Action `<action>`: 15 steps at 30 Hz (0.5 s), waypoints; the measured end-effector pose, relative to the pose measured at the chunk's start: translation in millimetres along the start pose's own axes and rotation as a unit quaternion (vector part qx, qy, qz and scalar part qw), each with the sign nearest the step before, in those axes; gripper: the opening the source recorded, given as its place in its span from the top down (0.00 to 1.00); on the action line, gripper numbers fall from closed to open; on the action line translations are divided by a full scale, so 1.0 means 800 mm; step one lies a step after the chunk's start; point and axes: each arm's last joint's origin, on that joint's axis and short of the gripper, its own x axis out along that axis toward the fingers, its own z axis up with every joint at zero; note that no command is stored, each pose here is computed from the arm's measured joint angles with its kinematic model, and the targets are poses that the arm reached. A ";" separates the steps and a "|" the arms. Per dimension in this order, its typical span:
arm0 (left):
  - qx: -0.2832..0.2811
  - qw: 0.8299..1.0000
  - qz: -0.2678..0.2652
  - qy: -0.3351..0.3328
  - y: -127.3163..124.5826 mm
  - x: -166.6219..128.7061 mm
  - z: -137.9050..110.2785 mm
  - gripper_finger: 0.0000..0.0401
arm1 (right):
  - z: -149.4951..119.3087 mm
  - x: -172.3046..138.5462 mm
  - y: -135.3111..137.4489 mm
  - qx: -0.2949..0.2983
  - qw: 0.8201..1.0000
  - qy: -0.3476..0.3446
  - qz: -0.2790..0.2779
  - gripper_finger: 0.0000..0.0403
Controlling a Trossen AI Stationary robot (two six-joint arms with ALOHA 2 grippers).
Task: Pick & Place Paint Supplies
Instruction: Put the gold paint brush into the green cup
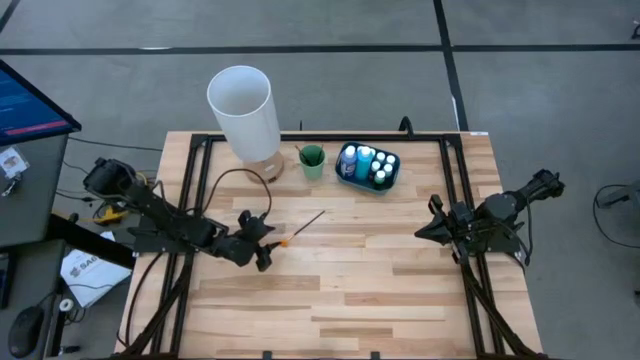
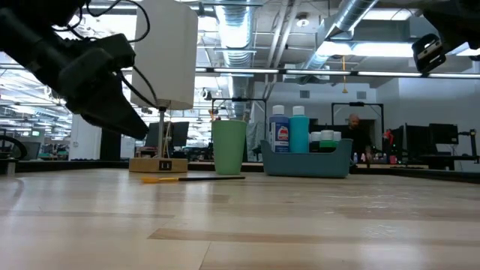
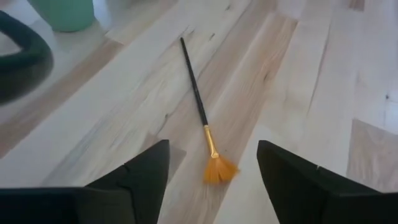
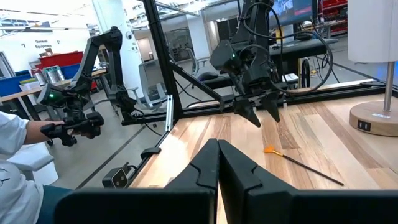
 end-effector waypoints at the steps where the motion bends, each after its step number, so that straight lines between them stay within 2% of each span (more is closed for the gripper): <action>1: 0.001 1.000 0.001 0.001 0.000 0.001 -0.001 0.43 | 0.000 0.000 0.000 0.000 1.000 0.000 0.000 1.00; 9: 0.018 1.000 -0.002 0.003 -0.016 0.022 -0.022 0.48 | 0.000 0.000 0.000 0.000 1.000 0.000 0.000 1.00; 15: 0.033 0.999 0.029 0.001 -0.021 0.041 -0.036 0.48 | 0.000 0.000 0.000 0.000 1.000 0.000 0.000 1.00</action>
